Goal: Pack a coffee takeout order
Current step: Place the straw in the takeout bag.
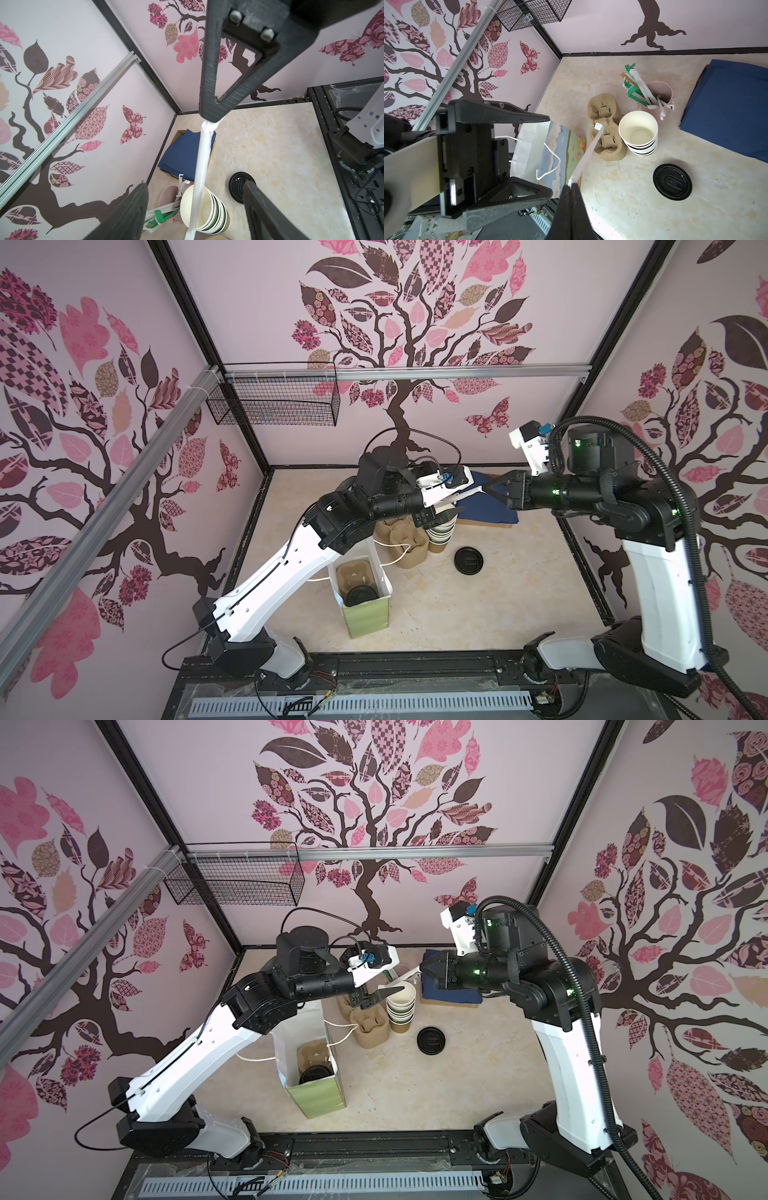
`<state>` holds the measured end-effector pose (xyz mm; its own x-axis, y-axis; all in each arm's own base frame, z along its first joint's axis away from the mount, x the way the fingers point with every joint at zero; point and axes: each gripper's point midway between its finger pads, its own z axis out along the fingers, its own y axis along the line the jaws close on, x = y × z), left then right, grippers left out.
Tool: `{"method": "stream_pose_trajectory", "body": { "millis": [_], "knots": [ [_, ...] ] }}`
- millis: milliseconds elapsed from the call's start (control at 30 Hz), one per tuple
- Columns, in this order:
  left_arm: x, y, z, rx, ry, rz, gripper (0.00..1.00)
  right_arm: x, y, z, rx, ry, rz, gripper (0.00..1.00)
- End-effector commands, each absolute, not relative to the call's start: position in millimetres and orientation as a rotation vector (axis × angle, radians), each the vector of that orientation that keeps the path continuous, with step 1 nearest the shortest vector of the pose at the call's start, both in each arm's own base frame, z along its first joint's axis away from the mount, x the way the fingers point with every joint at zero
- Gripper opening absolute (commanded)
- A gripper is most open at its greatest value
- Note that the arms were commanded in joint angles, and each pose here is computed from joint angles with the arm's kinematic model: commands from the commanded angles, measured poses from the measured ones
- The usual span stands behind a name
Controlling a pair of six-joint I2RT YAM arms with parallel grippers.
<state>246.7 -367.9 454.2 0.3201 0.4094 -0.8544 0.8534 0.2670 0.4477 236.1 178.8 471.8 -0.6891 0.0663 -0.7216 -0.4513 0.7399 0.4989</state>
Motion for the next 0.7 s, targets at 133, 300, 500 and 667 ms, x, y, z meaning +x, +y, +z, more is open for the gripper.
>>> {"method": "stream_pose_trajectory", "body": {
  "millis": [133, 300, 500, 667],
  "knots": [
    [237, -386, 454, 1.424, 1.224, -0.540, 0.67, 225, 180, 478, -0.321, 2.155, 0.916, 0.00],
    [255, -387, 452, 1.368, 1.259, -0.472, 0.54, 222, 183, 471, -0.330, 2.176, 0.938, 0.00],
    [260, -387, 443, 1.387, 1.271, -0.429, 0.47, 220, 184, 471, -0.334, 2.176, 0.950, 0.00],
    [258, -390, 438, 1.400, 1.280, -0.452, 0.43, 220, 183, 473, -0.329, 2.172, 0.952, 0.00]
  ]
}}
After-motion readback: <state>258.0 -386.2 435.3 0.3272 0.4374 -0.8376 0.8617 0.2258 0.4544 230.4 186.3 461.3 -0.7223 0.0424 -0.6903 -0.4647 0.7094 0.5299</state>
